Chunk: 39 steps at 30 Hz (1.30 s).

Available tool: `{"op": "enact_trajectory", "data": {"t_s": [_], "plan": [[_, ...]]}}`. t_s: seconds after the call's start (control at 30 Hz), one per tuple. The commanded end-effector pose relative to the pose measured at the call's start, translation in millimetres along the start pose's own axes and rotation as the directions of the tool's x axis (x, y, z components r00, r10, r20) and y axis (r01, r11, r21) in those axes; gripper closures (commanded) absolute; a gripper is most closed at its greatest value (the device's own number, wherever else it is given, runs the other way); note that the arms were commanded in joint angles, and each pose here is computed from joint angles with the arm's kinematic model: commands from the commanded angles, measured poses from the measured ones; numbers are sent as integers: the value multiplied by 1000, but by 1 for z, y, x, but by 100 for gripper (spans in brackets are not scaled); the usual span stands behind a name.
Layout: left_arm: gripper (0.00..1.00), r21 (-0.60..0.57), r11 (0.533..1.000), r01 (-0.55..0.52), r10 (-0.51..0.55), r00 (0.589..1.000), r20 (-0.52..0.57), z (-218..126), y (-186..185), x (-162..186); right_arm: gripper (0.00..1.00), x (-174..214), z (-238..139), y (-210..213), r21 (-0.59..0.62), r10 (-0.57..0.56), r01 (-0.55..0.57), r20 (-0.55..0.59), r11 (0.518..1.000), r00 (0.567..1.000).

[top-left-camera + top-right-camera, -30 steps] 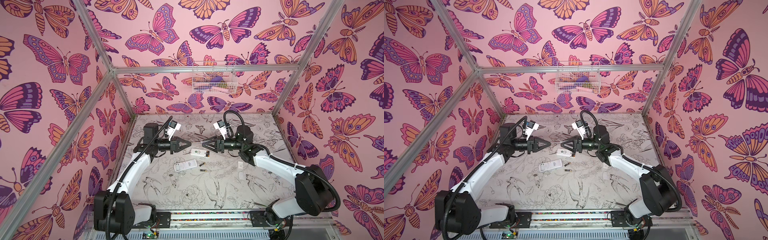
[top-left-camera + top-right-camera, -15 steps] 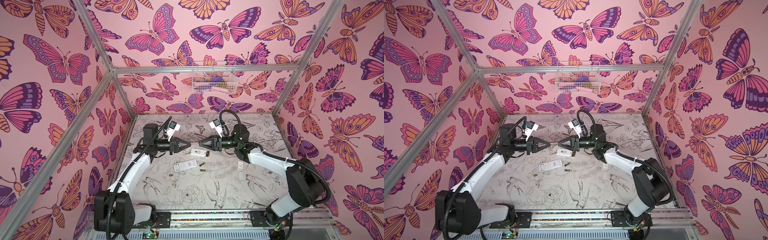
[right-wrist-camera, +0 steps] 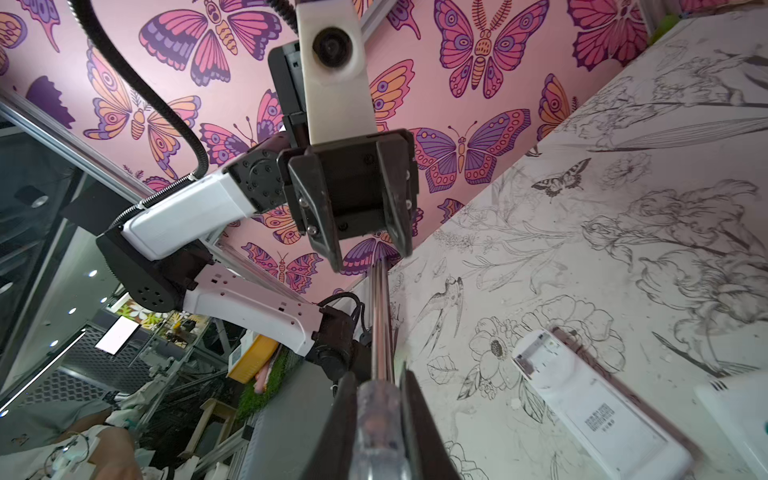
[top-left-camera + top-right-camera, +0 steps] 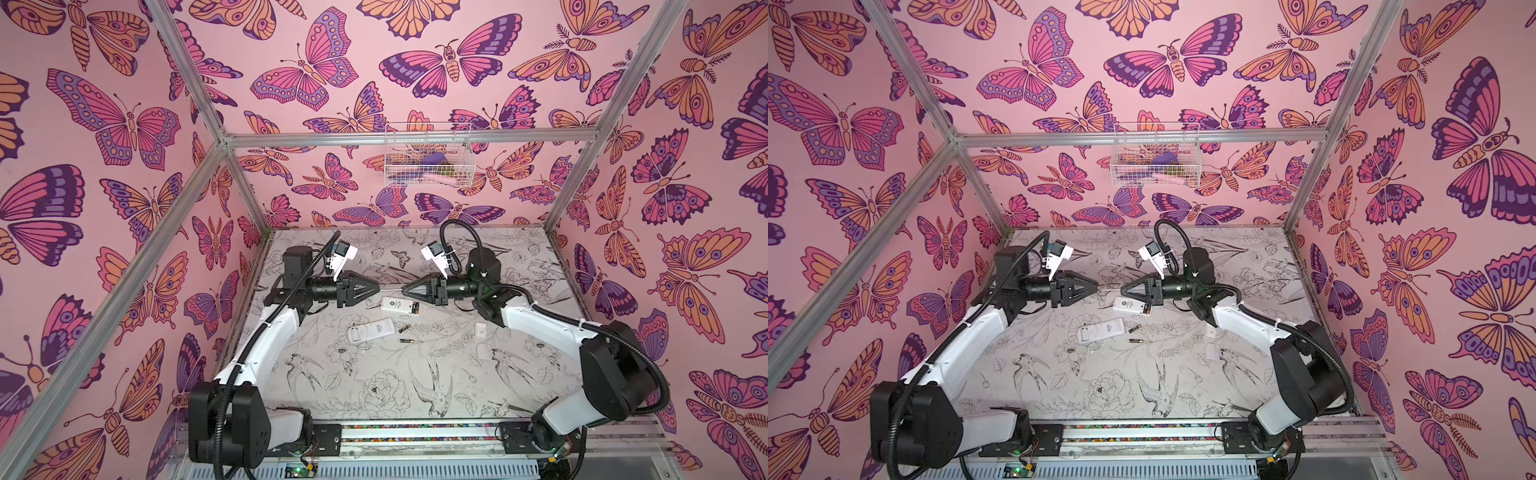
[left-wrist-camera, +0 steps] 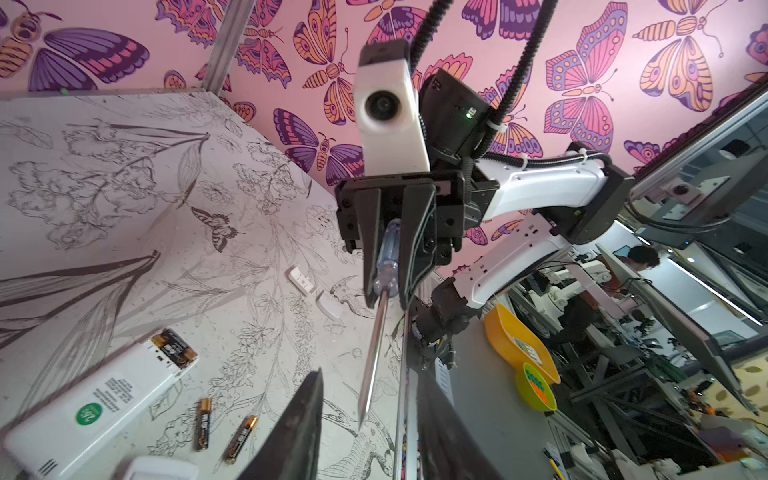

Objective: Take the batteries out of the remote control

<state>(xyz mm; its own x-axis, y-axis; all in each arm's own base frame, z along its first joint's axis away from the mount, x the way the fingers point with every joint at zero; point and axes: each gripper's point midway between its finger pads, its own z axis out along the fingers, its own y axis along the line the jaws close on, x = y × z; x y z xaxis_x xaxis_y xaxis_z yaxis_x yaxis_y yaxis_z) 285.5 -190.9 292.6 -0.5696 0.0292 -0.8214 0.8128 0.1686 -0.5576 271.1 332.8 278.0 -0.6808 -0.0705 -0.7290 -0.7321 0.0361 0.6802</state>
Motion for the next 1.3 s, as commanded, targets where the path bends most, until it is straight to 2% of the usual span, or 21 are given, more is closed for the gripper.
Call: {"op": "enact_trajectory", "data": {"t_s": [0.0,0.1,0.2,0.33,0.43,0.6,0.67,0.8,0.93,1.03,1.27], "plan": [[46,-25,994,-109,109,994,4,-7,-1,-23,100,5,-23,-7,145,-42,47,-38,988,998],[38,-81,974,-212,207,976,-61,-9,4,-29,100,12,-35,-15,251,-55,75,-86,965,995],[37,-165,948,-273,255,959,-122,-12,23,-31,100,16,-43,-25,328,-64,100,-118,939,991],[33,-195,935,-297,266,949,-169,-8,45,-30,100,19,-51,-33,381,-84,163,-214,910,973],[31,-197,922,-332,284,929,-237,-1,61,-24,100,23,-63,-48,439,-93,221,-295,871,951],[27,-154,893,-423,346,864,-366,15,84,-1,100,28,-70,-75,468,-77,272,-395,841,916],[26,-135,892,-432,357,855,-377,20,90,3,100,29,-71,-89,490,-54,281,-427,825,903],[22,-112,883,-456,372,825,-425,28,109,16,100,30,-68,-108,491,-28,278,-457,826,889],[18,-90,861,-500,403,781,-476,36,130,32,100,37,-67,-114,474,-54,304,-470,826,881],[17,-68,845,-530,430,750,-502,39,144,42,100,45,-71,-116,474,-96,348,-478,809,873],[13,35,814,-580,505,676,-536,58,160,67,100,70,-83,-126,455,-161,461,-556,762,815]]}}
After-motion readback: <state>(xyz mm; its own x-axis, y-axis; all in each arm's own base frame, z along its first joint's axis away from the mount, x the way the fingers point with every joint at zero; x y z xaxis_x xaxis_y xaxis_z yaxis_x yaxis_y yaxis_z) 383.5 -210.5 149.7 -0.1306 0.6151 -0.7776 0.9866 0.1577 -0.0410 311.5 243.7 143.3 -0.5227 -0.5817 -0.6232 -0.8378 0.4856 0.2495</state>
